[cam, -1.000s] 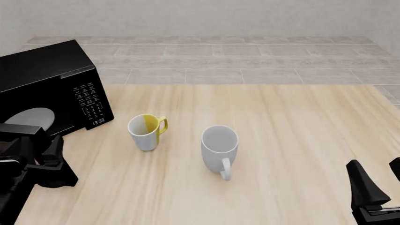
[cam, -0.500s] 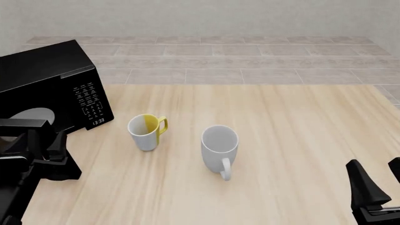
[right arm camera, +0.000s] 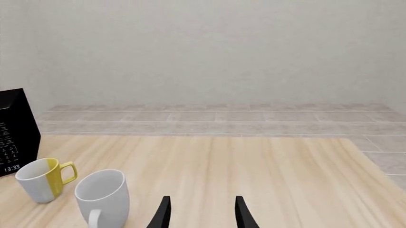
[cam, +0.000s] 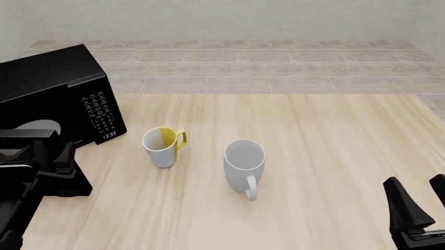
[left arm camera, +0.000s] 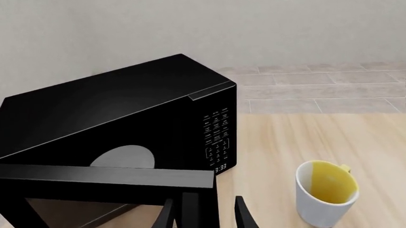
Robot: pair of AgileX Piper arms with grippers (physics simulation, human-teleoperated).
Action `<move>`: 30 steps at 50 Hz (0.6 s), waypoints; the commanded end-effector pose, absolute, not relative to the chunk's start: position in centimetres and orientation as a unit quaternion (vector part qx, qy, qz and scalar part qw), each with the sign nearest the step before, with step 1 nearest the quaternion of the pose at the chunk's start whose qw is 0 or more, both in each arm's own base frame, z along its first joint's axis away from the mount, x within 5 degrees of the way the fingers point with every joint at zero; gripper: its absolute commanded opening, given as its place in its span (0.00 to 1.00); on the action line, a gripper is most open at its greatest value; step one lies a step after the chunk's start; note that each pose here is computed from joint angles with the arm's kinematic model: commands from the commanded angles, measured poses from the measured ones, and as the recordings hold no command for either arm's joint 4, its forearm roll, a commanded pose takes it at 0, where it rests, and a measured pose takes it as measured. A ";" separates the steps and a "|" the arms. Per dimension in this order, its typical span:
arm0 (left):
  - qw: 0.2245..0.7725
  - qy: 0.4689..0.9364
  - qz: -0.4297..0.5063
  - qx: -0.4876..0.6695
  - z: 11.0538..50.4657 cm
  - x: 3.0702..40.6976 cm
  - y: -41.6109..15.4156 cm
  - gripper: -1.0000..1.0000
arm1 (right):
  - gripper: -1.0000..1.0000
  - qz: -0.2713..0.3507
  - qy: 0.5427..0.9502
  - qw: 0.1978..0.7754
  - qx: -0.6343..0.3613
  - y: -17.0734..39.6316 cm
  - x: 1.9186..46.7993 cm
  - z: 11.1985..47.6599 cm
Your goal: Close the microwave.
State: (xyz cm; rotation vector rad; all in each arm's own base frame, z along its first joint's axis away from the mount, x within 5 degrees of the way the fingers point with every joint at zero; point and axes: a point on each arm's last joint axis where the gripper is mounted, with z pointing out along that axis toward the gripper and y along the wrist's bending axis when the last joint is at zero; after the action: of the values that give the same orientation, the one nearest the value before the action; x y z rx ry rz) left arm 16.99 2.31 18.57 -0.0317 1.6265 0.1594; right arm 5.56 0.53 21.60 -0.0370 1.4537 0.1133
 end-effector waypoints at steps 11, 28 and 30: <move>0.658 0.748 0.081 -0.014 19.7 20.4 2.9 1.00 | 1.00 0.058 0.665 0.745 -0.017 0.6 5.6 21.6; 0.651 0.754 0.078 -0.023 20.4 21.8 3.3 1.00 | 1.00 0.065 0.661 0.747 -0.020 0.7 5.5 21.7; 0.651 0.755 0.079 -0.022 20.4 22.0 3.3 1.00 | 1.00 0.065 0.662 0.747 -0.020 0.7 5.5 21.7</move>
State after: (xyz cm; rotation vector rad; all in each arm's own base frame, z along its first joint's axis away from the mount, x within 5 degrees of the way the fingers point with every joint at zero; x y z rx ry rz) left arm 20.01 2.69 19.64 -0.0217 1.7077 0.1634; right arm 5.55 0.62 21.65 -0.0424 1.4490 0.1340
